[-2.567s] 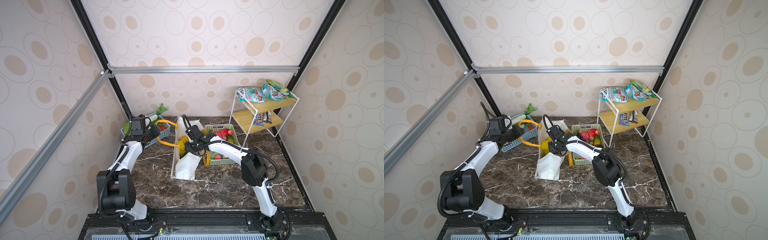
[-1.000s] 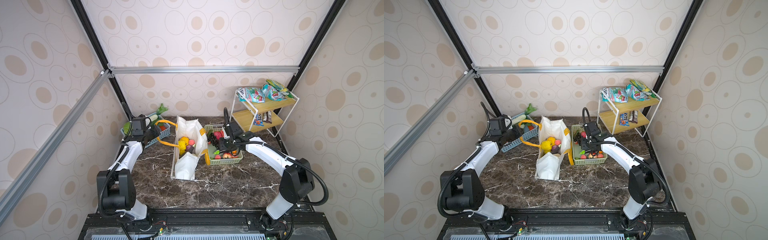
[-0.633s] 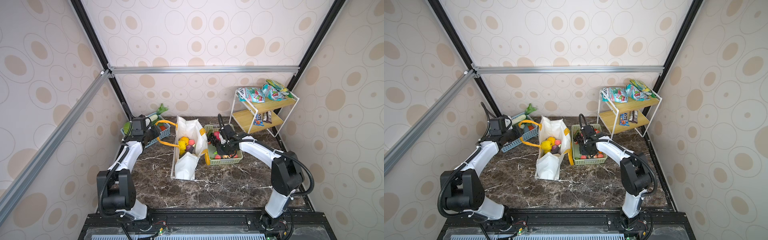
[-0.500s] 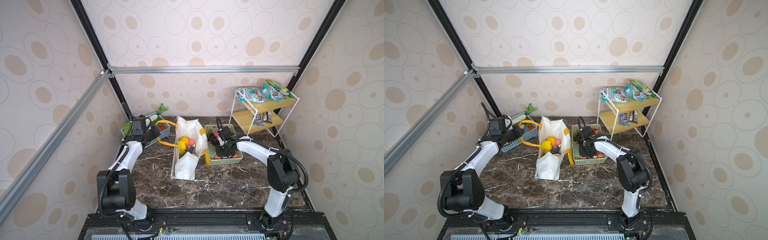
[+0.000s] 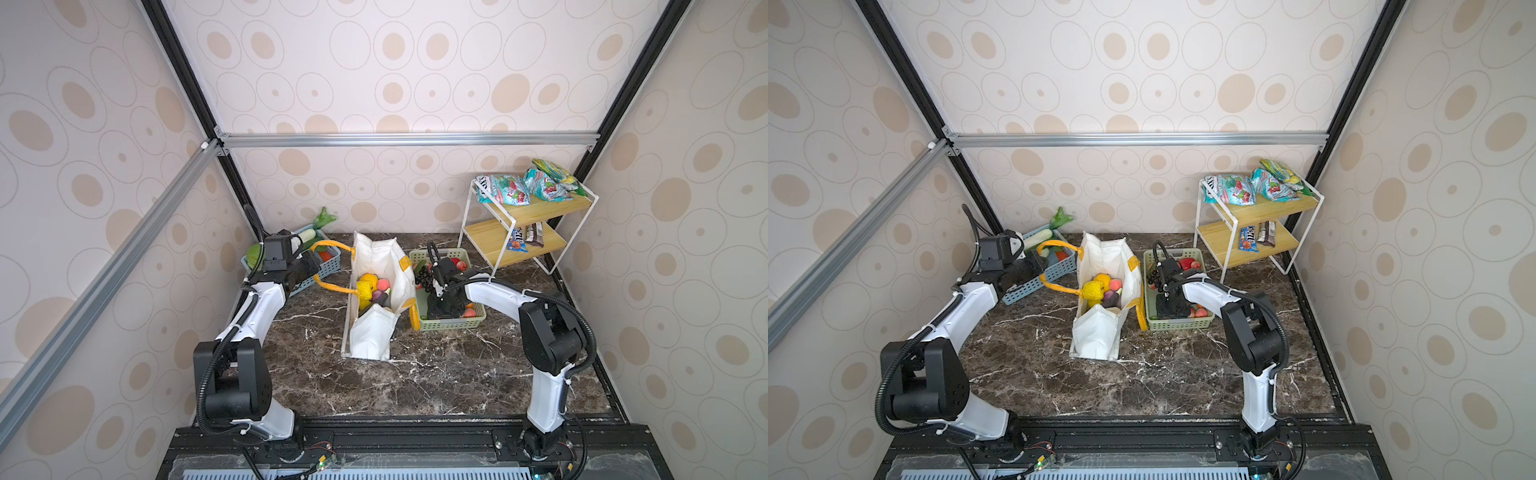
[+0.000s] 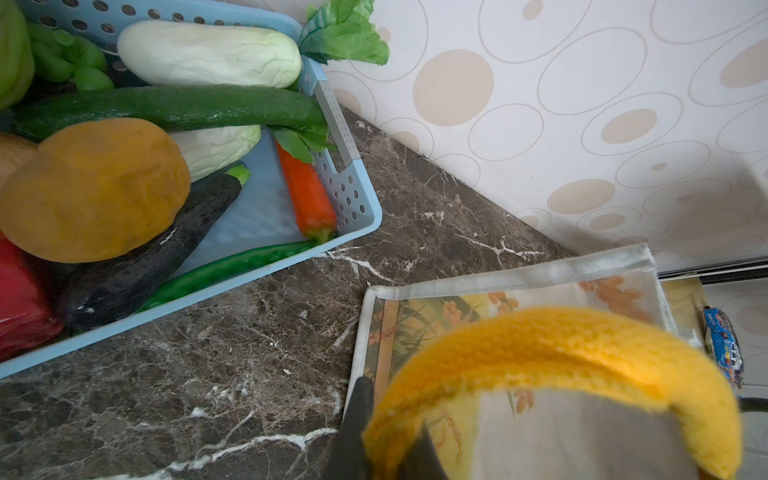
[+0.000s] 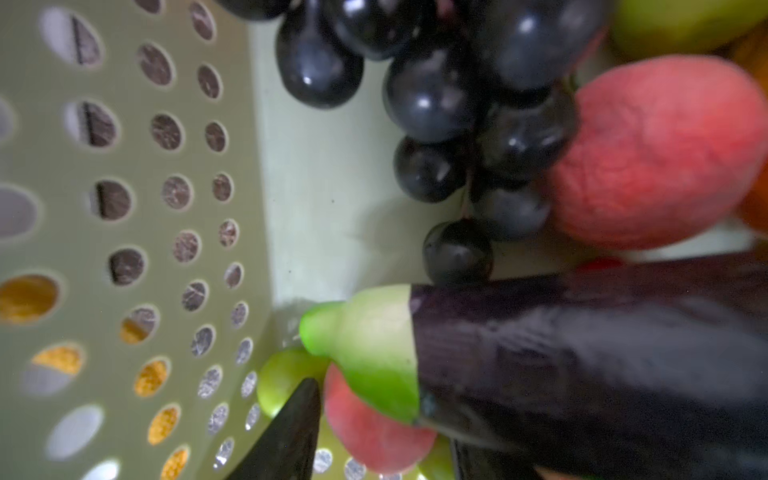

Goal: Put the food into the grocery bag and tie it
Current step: 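Grasp another pink peach in the green basket with the right gripper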

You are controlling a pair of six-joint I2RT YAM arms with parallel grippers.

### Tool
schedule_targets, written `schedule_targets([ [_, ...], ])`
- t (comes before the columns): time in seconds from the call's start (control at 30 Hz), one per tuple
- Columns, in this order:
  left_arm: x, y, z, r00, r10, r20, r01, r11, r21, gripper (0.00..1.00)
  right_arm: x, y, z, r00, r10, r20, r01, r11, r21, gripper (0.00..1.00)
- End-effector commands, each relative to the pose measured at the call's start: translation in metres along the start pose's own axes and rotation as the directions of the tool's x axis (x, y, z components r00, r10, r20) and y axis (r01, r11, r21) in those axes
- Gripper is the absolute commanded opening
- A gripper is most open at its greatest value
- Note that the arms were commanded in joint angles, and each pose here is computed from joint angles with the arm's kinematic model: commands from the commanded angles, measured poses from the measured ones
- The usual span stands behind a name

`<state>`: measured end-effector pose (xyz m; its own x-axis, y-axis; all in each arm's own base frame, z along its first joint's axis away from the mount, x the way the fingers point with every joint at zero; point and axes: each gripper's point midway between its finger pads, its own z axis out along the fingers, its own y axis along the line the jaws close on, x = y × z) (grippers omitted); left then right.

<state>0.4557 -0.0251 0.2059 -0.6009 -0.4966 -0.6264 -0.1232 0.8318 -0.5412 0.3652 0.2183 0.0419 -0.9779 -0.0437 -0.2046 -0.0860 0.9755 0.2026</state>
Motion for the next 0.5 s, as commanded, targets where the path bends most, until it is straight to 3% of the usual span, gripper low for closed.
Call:
schedule_targets([
  [0.0,-0.011,-0.012,-0.005,0.999,0.036,0.032,-0.037,0.999,0.026,0.04,0.003,0.000,0.007,1.000,0.013,-0.028,-0.012,1.000,0.010,0.52],
  [0.2,-0.010,-0.011,-0.005,0.999,0.041,0.029,-0.041,0.999,0.020,0.04,0.001,0.003,0.003,1.000,0.011,-0.020,-0.011,1.000,-0.003,0.39],
  [0.47,-0.011,-0.011,-0.004,0.999,0.038,0.032,-0.039,0.999,0.024,0.04,-0.008,0.007,-0.039,0.998,-0.016,0.062,0.016,1.000,-0.013,0.38],
])
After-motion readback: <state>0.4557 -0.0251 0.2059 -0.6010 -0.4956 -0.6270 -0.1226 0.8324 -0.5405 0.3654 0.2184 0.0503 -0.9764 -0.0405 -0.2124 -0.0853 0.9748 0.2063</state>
